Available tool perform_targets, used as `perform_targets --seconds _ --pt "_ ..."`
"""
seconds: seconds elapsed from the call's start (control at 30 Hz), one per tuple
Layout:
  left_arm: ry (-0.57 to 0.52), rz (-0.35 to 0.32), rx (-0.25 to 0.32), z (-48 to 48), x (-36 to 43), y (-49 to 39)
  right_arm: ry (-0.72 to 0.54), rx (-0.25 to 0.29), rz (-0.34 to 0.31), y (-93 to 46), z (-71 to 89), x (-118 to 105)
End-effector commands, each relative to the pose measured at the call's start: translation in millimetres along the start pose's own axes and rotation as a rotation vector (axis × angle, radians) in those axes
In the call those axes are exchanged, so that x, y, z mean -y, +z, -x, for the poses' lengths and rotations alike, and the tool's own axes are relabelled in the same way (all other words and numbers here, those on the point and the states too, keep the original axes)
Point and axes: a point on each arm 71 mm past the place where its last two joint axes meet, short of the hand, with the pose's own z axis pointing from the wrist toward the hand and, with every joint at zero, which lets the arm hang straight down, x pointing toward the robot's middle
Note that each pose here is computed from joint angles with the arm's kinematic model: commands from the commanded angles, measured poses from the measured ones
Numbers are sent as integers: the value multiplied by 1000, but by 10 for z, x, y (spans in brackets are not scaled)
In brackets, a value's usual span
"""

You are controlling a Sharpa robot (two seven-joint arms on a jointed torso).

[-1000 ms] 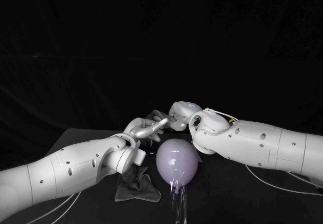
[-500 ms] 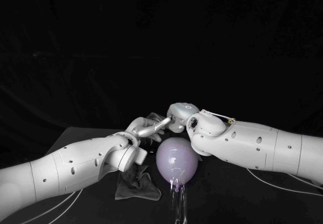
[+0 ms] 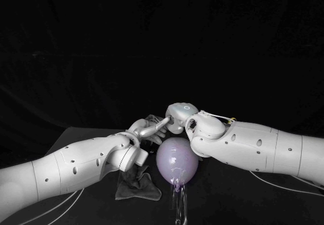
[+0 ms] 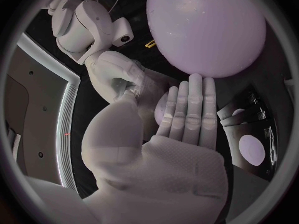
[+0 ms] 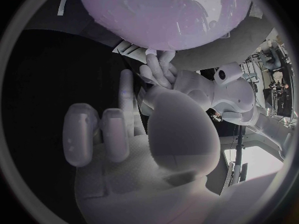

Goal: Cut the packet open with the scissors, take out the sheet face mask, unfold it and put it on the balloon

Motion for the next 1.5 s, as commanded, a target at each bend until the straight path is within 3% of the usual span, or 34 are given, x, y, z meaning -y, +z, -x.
perform_targets --seconds 0.03,0.53,1.1,1.37,1.5 --pt "12 31 -36 -37 1 7 -34 9 5 -3 9 -15" --pt "14 36 -35 8 -13 -13 -41 -3 -18 0 0 51" --pt "-11 17 4 80 -18 -21 -35 -11 -24 -12 -4 83" --pt "-25 -23 47 109 11 -13 -21 -23 -22 -12 -11 87" --pt "-28 -51 53 108 33 -14 11 -1 -17 1 4 106"
